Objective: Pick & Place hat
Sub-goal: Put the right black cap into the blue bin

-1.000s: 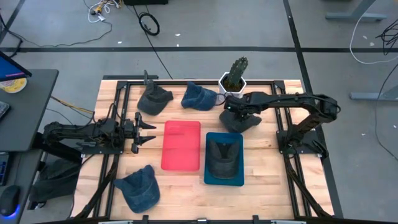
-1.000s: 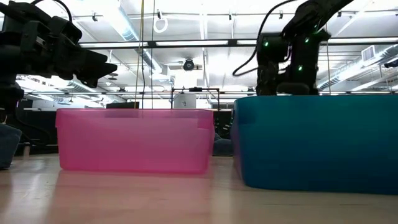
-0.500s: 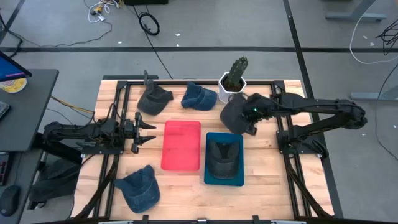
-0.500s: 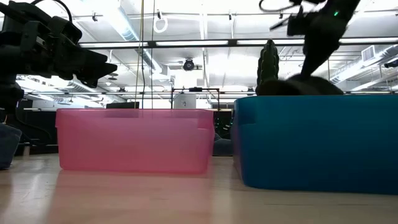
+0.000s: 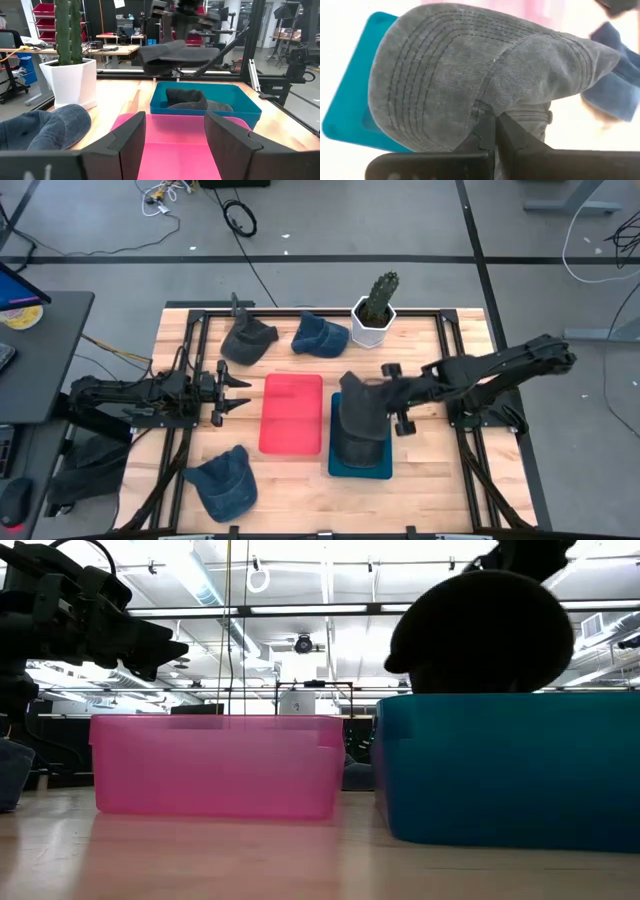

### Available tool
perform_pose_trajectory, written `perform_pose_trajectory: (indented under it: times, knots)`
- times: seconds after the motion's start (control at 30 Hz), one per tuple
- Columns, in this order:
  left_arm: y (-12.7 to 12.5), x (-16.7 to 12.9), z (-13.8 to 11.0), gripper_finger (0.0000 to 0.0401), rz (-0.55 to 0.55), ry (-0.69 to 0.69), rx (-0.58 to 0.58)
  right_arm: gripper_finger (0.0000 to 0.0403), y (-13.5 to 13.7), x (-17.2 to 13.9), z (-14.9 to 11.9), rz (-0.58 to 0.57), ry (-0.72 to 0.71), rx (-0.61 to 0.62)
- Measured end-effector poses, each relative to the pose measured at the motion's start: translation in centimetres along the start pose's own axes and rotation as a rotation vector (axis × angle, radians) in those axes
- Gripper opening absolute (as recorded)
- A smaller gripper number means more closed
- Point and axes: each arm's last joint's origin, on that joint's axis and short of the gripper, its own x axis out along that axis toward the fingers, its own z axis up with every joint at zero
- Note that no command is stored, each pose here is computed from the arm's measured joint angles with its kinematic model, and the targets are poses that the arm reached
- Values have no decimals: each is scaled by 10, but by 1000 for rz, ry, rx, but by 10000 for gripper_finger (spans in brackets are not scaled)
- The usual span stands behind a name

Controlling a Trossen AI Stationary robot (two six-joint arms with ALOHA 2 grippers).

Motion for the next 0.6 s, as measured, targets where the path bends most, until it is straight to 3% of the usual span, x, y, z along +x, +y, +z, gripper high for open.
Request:
perform_pose_trajectory:
  times: [0.2, 0.6]
  knots:
    - [0, 0, 0, 206, 0, 0, 0, 0, 20, 16, 20, 37, 38, -91]
    - [0, 0, 0, 206, 0, 0, 0, 0, 42, 87, 25, 115, 257, -78]
